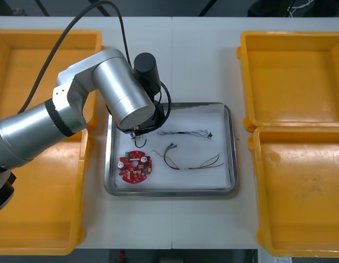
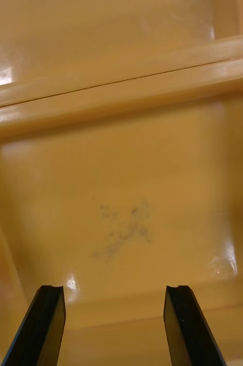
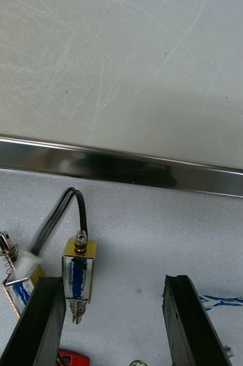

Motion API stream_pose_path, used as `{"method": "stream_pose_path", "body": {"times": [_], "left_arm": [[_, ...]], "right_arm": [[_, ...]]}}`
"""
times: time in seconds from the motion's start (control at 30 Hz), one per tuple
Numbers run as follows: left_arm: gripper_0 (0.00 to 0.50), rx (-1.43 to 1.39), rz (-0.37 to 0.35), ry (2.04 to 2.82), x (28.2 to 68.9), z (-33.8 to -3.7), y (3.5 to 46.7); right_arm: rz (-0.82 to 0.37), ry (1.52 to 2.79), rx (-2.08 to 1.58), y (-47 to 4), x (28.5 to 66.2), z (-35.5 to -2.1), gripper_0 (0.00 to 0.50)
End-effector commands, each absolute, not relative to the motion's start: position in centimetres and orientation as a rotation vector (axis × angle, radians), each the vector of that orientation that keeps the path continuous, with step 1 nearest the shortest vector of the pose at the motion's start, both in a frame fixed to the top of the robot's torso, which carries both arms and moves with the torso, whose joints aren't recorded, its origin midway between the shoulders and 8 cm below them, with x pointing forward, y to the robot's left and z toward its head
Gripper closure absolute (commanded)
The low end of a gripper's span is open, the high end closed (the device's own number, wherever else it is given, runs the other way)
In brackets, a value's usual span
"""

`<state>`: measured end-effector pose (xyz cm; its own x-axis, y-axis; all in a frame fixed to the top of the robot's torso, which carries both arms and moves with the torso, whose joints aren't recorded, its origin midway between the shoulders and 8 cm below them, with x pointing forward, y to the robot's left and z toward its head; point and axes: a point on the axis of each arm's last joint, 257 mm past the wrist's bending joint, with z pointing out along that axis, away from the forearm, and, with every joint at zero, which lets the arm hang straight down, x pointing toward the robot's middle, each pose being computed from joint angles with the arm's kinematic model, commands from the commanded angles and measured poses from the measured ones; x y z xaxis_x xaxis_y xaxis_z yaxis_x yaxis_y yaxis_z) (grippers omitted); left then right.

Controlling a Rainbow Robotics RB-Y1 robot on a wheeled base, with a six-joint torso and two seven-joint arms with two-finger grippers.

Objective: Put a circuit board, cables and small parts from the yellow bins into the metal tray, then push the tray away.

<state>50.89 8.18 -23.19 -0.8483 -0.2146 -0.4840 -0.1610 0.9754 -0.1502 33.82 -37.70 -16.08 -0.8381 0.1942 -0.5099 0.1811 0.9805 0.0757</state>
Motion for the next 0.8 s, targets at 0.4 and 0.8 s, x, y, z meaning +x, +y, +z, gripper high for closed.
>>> {"method": "stream_pose_path", "body": {"times": [0.4,0.8], "left_arm": [[0.000,-0.132,-0.061,2.587,49.9,-18.9,9.6],[0.000,-0.079,-0.049,2.618,48.7,-13.5,17.1]], "right_arm": [[-0.012,2.567,0.324,-39.0,33.4,-15.2,0.000],[0.037,2.645,0.174,-36.6,32.5,-15.1,0.000]]}}
